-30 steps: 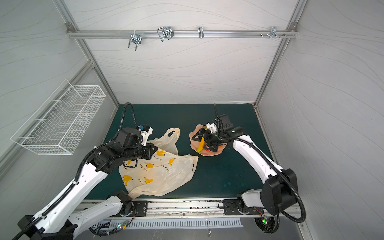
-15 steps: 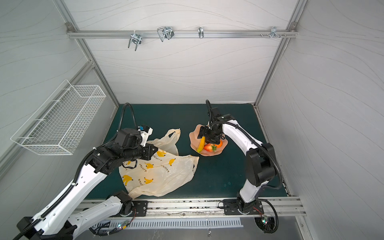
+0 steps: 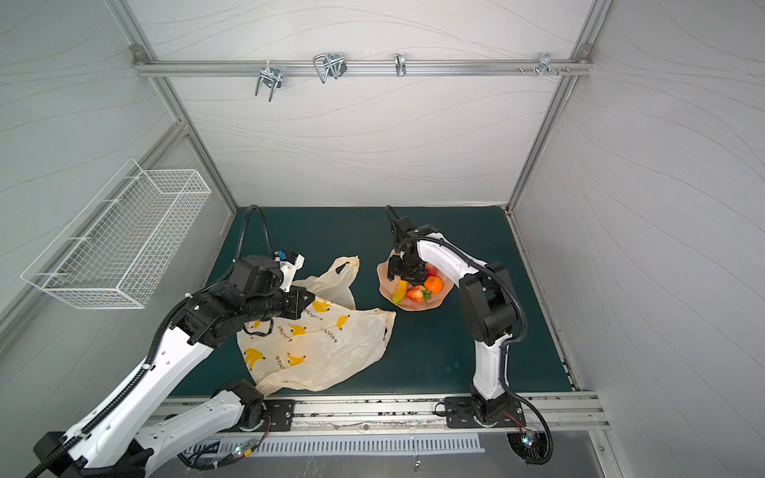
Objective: Place the fruits into the plastic bag
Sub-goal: Pick up the fruit from the plate, then place the fruit in the plastic bag.
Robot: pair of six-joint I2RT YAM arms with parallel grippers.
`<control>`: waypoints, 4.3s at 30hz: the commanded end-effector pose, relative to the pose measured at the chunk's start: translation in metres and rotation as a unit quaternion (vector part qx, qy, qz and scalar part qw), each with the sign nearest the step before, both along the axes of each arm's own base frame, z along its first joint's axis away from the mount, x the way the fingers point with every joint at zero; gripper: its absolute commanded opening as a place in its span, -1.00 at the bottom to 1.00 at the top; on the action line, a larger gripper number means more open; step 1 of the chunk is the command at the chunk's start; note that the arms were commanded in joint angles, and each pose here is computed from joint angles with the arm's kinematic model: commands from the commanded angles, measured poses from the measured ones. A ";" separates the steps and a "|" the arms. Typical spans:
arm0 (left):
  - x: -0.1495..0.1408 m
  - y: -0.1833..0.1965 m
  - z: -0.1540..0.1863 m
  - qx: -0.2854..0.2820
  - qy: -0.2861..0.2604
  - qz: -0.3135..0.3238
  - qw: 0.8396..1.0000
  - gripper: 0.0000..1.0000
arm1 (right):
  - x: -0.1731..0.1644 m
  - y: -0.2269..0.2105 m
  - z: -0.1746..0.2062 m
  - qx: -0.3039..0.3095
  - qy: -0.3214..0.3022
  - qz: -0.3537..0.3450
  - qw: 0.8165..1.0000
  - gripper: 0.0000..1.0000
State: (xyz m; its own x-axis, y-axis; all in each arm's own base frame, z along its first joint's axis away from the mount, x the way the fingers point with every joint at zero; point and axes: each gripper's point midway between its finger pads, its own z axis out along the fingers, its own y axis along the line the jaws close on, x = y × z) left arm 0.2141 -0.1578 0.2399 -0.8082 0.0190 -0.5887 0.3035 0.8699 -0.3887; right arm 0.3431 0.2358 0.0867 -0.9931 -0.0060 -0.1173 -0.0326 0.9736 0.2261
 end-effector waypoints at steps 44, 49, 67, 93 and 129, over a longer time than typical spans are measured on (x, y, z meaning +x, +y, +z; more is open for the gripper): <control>0.000 0.001 0.011 -0.006 -0.006 0.007 1.000 -1.00 | 0.002 -0.004 0.003 0.025 -0.011 -0.012 1.000 -0.43; 0.001 0.000 0.013 -0.007 -0.010 0.005 1.000 -1.00 | 0.003 0.000 0.034 0.073 -0.032 -0.019 0.997 -0.44; 0.001 -0.008 0.016 -0.020 -0.010 -0.012 1.000 -1.00 | -0.035 0.077 0.135 0.406 -0.120 0.117 0.898 -0.42; 0.014 -0.018 0.020 -0.044 -0.018 -0.005 0.999 -1.00 | -0.132 0.126 0.054 0.352 -0.120 0.190 0.909 -0.56; 0.018 -0.037 -0.002 -0.043 0.020 -0.035 0.998 -1.00 | -0.174 0.210 0.043 0.450 0.058 0.181 0.873 -0.42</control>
State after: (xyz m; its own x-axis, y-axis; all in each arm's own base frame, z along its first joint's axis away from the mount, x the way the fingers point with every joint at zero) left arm 0.2311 -0.1912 0.2307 -0.8454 0.0080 -0.5341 0.3101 0.8215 -0.4785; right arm 0.1698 0.4362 0.1180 -0.9502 -0.2719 -0.1523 -0.2490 0.3686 0.8956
